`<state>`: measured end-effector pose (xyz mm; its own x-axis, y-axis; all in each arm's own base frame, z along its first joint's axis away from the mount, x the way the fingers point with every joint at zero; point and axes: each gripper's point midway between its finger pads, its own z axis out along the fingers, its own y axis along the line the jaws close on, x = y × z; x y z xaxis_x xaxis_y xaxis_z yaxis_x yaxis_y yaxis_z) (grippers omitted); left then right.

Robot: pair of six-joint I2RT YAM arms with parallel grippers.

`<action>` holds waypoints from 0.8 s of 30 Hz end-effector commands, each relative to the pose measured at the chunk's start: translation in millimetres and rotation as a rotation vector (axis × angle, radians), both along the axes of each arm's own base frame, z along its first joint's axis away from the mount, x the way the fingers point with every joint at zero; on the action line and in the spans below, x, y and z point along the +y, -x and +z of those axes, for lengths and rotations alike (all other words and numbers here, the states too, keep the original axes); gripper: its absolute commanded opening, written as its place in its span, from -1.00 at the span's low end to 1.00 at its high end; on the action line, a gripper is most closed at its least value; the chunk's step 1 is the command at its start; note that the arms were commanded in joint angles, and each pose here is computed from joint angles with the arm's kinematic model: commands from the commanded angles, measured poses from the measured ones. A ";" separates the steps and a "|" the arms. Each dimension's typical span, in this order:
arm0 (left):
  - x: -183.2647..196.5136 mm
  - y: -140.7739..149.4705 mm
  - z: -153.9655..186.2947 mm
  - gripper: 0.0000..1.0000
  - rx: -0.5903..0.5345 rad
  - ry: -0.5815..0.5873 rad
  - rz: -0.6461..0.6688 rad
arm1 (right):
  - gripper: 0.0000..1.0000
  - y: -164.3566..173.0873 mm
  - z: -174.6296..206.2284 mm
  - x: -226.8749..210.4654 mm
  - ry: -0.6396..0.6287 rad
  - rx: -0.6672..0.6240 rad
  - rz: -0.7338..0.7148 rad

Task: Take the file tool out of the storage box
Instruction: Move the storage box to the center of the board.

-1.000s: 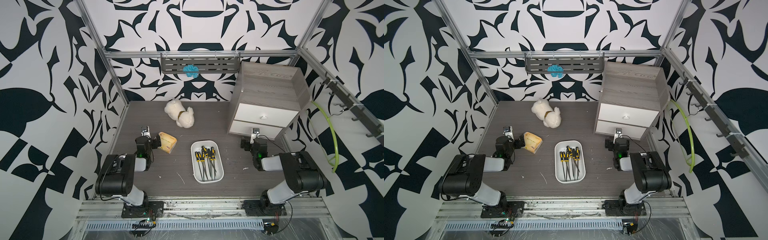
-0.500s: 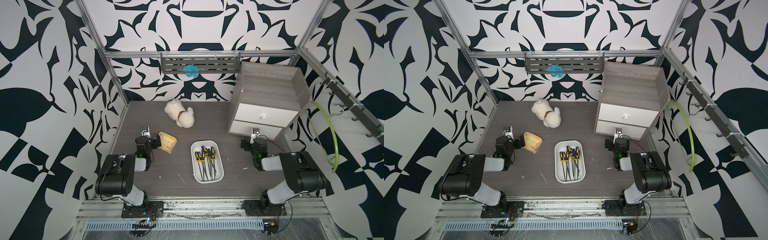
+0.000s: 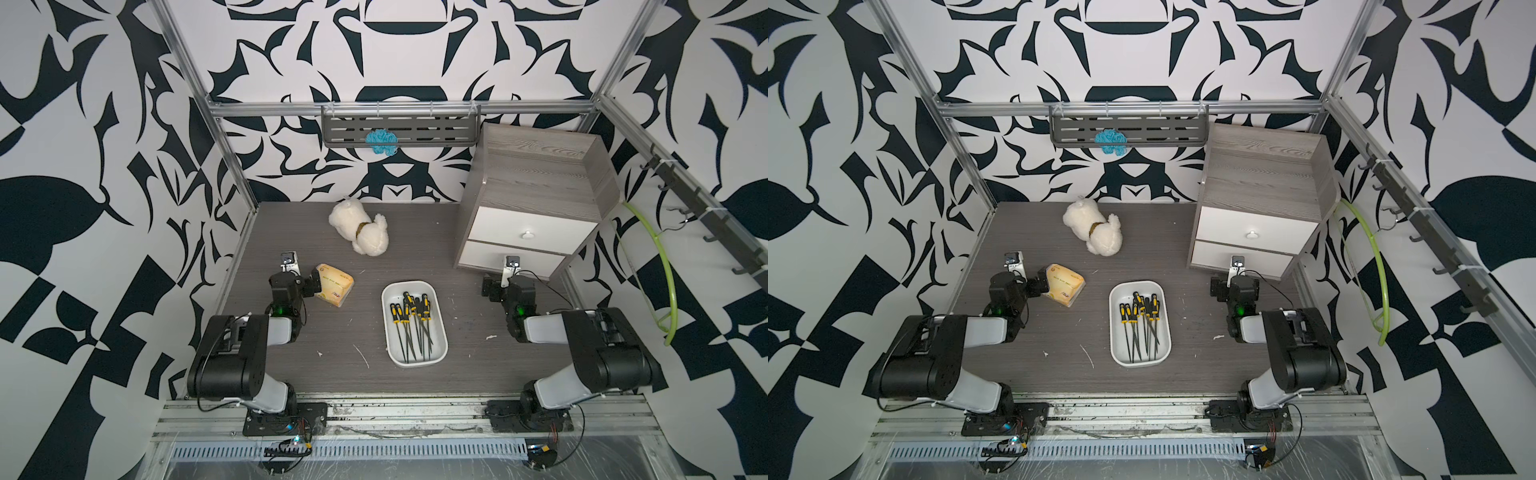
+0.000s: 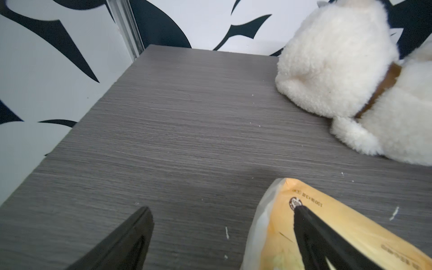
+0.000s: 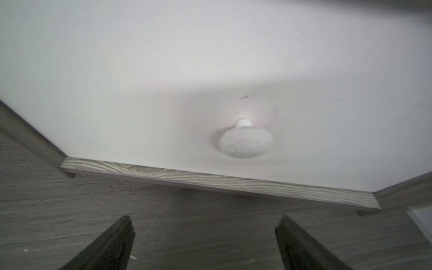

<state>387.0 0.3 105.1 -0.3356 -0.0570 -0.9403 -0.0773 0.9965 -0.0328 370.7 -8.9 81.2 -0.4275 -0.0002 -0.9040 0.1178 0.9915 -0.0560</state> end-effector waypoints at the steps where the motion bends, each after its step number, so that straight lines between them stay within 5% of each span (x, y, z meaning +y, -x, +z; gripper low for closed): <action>1: 0.1 12.1 43.3 0.98 -0.059 -0.053 0.073 | 0.98 8.3 65.9 2.4 -0.100 -0.094 -0.041; 4: -21.0 21.9 80.3 0.98 -0.023 0.092 0.045 | 0.94 19.0 105.6 32.8 -0.316 -0.111 0.056; 7: -59.2 39.6 103.0 0.98 0.054 0.426 -0.052 | 0.91 24.8 108.0 78.0 -0.549 -0.001 0.215; 11: -127.0 63.8 97.1 0.98 0.164 0.751 -0.276 | 0.82 47.1 84.8 133.0 -0.605 0.238 0.370; 17: -186.5 112.2 43.4 0.73 0.382 0.731 -0.428 | 0.59 89.0 63.1 174.0 -0.529 0.295 0.495; 24: -236.4 123.1 -18.3 0.58 0.601 0.639 -0.532 | 0.42 101.2 26.1 202.4 -0.507 0.440 0.552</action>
<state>264.3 -217.6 92.3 -0.8429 -0.2469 -0.4781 0.1575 0.7365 -0.6579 267.8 184.6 110.7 -0.7789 0.0544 -0.6248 -0.3141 0.8284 0.4637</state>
